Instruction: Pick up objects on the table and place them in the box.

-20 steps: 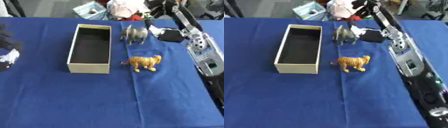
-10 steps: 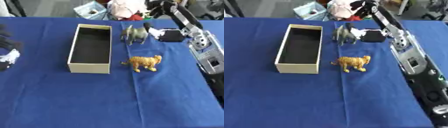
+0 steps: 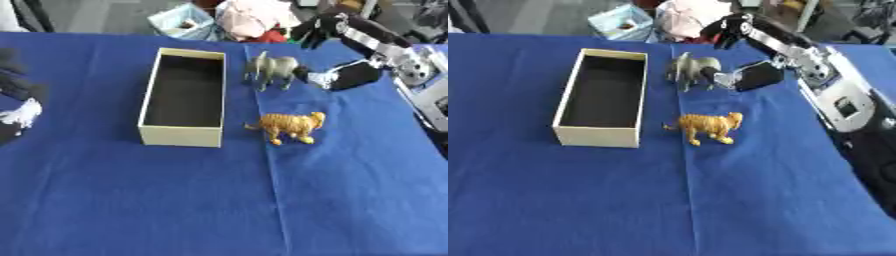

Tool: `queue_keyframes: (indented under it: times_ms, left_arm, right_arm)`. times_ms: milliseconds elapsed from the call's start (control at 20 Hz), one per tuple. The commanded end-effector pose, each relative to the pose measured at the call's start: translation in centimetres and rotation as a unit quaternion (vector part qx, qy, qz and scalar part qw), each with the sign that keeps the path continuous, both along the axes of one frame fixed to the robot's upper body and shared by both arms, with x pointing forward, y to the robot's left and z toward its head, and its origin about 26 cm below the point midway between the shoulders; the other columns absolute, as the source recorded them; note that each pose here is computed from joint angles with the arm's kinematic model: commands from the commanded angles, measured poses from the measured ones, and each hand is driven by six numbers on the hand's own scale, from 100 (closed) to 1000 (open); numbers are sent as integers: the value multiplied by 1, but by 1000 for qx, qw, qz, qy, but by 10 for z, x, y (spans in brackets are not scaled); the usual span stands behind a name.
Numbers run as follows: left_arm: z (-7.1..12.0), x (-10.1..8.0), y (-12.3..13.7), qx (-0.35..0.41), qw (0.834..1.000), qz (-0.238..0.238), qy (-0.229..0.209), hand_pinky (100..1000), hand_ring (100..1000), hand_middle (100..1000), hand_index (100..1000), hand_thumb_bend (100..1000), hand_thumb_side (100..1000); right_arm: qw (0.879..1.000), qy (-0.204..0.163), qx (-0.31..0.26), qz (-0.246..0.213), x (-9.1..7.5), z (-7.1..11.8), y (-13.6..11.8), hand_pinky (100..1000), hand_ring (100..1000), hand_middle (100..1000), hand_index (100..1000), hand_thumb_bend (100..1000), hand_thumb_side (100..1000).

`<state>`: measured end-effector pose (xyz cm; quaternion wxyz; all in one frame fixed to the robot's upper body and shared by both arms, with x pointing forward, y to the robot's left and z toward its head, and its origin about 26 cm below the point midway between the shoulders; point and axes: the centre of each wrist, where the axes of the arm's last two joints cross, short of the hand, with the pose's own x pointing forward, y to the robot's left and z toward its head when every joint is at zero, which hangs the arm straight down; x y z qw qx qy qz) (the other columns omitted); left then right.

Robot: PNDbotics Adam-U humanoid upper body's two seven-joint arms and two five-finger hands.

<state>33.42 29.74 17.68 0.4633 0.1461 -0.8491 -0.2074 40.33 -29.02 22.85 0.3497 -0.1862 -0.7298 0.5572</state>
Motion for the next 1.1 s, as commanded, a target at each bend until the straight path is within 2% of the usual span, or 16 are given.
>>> queue_keyframes:
  times_ms: [50,650,1100]
  left_arm:
    - [7,-1,5,11,1000,3,-9,529,573,595,795,369,185]
    - [6,0,5,12,1000,2,-6,529,573,595,796,370,185]
    - [6,0,5,12,1000,1,-6,530,573,595,796,371,185]
  right_arm:
    - [1000,5,-27,-2,1,12,-11,689,718,746,858,310,428]
    - [995,64,-75,16,9,-9,-9,691,720,746,851,302,432]
    - [992,88,-87,15,17,-26,-7,691,721,745,850,305,435]
